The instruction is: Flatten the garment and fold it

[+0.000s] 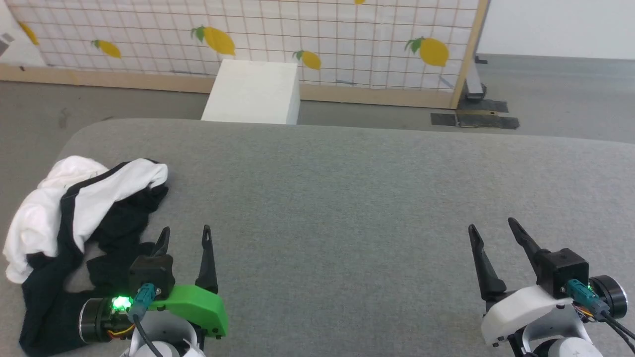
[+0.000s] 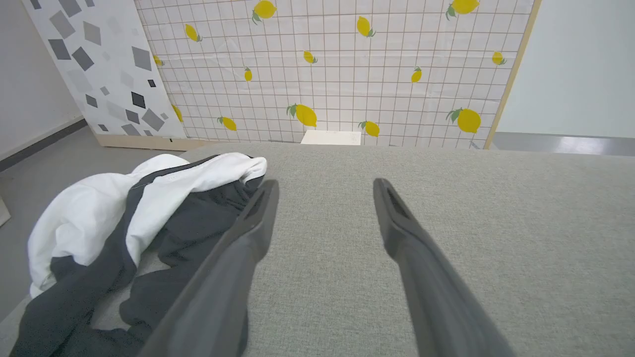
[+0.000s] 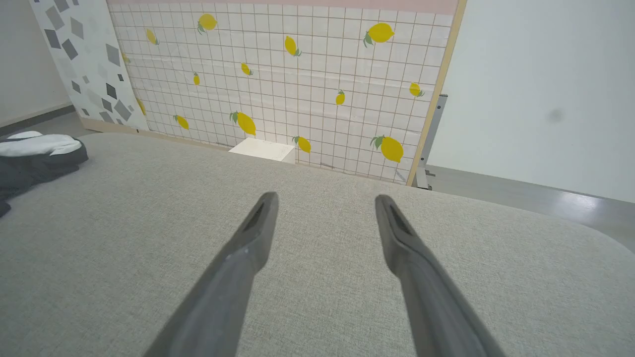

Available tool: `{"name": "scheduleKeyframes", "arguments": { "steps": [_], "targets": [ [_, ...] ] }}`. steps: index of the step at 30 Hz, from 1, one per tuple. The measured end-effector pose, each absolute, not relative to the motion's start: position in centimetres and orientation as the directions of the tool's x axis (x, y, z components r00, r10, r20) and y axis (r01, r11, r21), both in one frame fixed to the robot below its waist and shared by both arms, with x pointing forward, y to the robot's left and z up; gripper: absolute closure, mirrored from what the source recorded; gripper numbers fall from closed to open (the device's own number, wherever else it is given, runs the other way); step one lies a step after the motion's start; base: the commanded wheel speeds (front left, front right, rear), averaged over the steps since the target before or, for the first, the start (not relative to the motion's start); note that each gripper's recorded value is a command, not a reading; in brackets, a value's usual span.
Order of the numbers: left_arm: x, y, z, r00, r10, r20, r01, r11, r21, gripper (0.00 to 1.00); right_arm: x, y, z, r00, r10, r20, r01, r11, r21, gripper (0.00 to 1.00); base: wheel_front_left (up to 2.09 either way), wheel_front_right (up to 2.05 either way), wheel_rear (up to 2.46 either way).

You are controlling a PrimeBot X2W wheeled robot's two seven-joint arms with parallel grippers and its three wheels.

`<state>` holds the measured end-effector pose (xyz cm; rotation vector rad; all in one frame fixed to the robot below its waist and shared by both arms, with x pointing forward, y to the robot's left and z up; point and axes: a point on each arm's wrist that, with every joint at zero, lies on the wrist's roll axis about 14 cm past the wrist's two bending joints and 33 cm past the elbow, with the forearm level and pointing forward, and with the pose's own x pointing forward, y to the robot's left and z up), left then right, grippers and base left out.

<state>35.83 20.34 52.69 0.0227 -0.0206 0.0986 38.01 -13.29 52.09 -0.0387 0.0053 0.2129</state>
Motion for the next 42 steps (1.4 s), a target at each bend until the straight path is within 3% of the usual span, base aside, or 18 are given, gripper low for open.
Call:
{"name": "scheduleKeyframes", "arguments": {
  "steps": [42],
  "targets": [
    [28.3,29.6,53.1,0.881,0.466,0.08,-0.466,0.884,-0.021,0.0,40.2,-3.2,52.4,0.88,0.473,0.043,-0.474,0.88,0.015,0.0,-0.04,-0.04,-0.04]
  ]
}}
